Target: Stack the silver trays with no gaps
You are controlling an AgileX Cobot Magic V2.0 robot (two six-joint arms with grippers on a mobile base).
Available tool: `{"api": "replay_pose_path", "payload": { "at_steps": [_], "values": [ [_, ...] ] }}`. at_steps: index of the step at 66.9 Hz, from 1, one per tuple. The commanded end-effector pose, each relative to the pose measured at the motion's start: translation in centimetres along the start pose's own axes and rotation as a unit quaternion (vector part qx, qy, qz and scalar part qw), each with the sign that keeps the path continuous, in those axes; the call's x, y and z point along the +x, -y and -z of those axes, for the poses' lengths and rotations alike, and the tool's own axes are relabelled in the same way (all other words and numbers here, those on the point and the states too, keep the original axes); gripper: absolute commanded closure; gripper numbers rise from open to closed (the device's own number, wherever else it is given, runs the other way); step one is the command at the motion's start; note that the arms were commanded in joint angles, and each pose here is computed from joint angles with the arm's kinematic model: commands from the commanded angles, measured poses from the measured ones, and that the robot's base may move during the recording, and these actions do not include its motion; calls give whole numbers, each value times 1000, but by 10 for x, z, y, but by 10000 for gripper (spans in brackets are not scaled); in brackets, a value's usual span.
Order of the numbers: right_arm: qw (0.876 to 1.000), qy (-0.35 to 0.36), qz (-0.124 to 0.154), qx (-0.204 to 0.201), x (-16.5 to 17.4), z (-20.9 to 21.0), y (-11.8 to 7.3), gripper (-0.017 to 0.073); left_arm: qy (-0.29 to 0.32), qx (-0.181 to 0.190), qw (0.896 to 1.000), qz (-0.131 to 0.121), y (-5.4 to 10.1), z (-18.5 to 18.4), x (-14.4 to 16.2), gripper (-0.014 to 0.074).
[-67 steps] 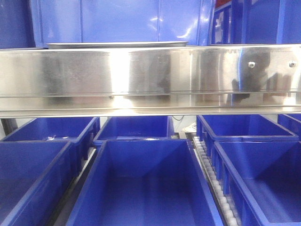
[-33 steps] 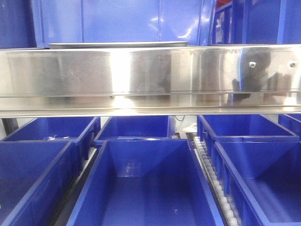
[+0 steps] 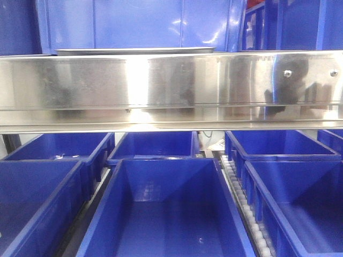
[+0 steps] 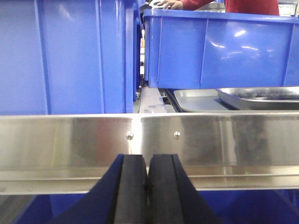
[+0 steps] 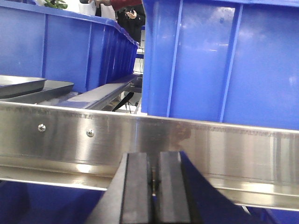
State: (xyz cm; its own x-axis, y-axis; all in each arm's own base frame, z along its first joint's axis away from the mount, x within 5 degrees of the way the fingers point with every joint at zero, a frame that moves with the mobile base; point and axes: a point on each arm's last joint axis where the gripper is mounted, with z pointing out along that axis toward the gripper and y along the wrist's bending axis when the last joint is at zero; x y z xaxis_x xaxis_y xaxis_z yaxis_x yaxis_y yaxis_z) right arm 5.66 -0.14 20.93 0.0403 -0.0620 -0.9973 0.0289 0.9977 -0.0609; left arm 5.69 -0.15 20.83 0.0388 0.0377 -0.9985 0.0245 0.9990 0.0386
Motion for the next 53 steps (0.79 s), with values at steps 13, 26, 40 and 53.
{"api": "replay_pose_path", "payload": {
  "at_steps": [13,26,40,53],
  "values": [
    [1000,8,3,3,-1,0,0,581,7,-2,1000,8,0,0,-2,601],
    [1000,8,3,3,-1,0,0,581,7,-2,1000,8,0,0,-2,601],
    [1000,8,3,3,-1,0,0,581,7,-2,1000,8,0,0,-2,601],
    [1000,8,3,3,-1,0,0,581,7,-2,1000,8,0,0,-2,601]
  ]
}}
